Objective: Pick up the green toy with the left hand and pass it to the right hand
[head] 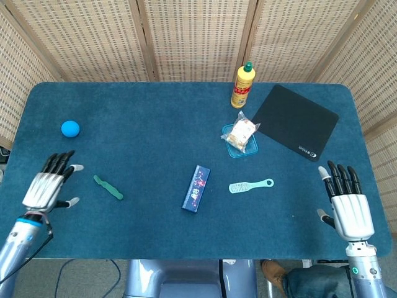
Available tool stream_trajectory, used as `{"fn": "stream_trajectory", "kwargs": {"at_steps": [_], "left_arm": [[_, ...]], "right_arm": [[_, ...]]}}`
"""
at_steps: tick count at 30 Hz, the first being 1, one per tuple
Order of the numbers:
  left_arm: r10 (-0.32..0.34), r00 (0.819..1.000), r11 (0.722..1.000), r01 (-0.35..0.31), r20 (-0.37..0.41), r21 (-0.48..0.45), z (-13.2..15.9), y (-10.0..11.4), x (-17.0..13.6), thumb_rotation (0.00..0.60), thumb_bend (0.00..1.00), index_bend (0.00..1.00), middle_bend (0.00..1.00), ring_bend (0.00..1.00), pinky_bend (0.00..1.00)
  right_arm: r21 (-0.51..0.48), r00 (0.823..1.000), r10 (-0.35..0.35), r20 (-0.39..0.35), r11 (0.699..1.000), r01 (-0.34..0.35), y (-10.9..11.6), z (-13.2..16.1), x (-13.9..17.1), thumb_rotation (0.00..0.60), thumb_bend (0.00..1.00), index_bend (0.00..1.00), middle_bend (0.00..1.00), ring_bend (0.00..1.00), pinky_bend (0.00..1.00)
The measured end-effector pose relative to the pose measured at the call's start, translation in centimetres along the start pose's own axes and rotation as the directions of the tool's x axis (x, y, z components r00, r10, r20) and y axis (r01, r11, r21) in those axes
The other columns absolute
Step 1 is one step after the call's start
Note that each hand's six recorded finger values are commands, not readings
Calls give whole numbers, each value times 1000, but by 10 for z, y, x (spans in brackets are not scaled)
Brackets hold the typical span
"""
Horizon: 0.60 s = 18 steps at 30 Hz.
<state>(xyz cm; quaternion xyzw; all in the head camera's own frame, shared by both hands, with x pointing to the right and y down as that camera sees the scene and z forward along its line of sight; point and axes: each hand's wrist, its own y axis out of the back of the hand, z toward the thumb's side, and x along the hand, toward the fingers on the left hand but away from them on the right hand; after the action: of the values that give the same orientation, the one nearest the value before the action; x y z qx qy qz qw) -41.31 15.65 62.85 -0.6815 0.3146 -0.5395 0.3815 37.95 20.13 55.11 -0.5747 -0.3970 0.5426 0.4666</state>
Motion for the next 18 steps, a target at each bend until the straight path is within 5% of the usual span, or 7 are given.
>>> {"fn": "stream_trajectory", "kwargs": {"at_steps": [18], "left_arm": [[-182, 983, 967, 180, -9, 179, 3, -73, 70, 600, 367, 449, 0, 0, 0]], "right_arm": [[16, 1000, 27, 15, 1000, -27, -8, -4, -4, 600, 0, 0, 0, 0, 0]]}}
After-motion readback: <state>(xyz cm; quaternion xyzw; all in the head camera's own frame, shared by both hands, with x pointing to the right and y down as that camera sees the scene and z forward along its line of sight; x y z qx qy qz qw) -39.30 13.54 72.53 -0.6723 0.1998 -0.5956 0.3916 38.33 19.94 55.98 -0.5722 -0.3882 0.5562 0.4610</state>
